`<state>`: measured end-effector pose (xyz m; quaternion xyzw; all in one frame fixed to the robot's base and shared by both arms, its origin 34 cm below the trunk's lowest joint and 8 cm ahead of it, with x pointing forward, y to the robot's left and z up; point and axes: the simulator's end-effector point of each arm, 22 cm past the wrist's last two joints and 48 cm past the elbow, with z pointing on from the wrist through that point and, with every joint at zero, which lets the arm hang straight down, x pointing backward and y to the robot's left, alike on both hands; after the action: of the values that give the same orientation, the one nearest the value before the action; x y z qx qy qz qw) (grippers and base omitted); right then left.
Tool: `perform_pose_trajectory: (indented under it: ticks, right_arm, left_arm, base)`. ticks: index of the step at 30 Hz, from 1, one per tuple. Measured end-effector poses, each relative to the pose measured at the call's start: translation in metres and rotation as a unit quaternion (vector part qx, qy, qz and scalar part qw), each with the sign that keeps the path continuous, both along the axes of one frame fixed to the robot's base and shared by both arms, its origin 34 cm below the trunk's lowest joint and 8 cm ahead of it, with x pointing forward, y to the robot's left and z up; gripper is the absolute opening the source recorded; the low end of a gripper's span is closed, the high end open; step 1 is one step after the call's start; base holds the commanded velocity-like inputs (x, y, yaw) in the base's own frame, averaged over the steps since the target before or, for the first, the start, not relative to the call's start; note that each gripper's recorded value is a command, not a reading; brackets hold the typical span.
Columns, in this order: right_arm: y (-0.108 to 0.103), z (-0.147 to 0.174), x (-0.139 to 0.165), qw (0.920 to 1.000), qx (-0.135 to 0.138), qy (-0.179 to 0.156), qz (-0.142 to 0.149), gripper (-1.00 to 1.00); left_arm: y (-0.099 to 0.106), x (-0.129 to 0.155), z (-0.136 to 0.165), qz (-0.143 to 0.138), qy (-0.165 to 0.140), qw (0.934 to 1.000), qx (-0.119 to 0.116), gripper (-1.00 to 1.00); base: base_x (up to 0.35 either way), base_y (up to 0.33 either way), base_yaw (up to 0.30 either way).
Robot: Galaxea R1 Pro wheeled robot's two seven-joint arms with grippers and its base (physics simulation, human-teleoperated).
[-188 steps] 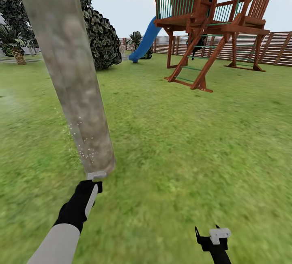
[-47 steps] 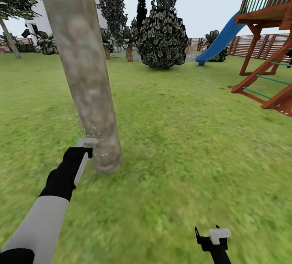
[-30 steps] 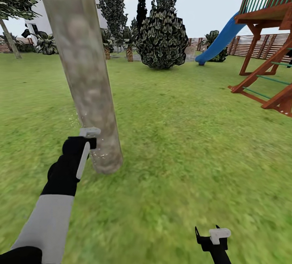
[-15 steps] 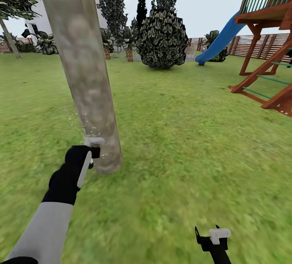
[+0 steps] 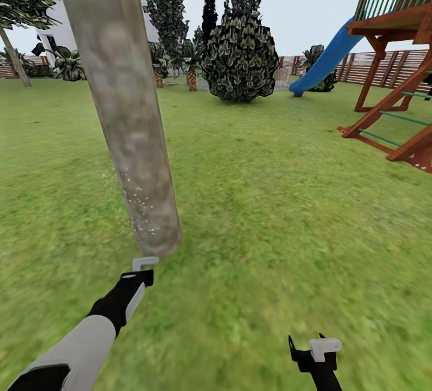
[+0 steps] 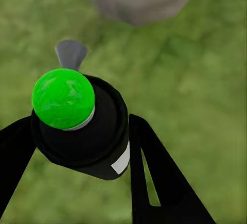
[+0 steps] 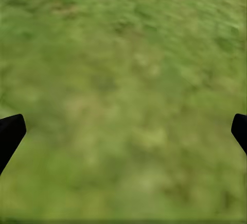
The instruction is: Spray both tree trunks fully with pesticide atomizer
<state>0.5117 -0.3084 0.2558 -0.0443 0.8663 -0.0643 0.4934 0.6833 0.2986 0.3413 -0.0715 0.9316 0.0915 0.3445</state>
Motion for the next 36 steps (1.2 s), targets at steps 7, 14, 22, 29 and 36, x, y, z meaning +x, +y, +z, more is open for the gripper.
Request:
perform_pose_trajectory:
  ticks: [7,14,22,29,36]
  right_arm:
    - [0.000,0.000,0.000,1.0000,0.000,0.000,-0.001,1.00]
    - [0.000,0.000,0.000,1.0000,0.000,0.000,-0.001,1.00]
    - [0.001,0.000,0.000,1.0000,0.000,0.000,-0.001,1.00]
    - [0.001,0.000,0.000,1.0000,0.000,0.000,0.000,1.00]
    - [0.000,0.000,0.000,1.0000,0.000,0.000,0.000,1.00]
  left_arm:
    - [0.000,0.006,0.005,0.002,-0.020,0.9998,0.001,-1.00]
    - [0.010,0.002,0.007,0.027,-0.022,0.9991,0.026,-1.00]
    - [0.009,-0.002,0.004,0.028,-0.029,0.9988,0.028,-1.00]
    - [0.009,-0.002,0.004,0.027,-0.029,0.9988,0.028,-1.00]
    - [0.009,-0.002,0.004,0.027,-0.029,0.9988,0.028,-1.00]
  base:
    - [0.064,-0.107,0.000]
    - [0.014,-0.270,0.036]
    - [0.093,-0.271,0.249]
    - [0.092,-0.267,0.272]
    - [0.093,-0.267,0.035]
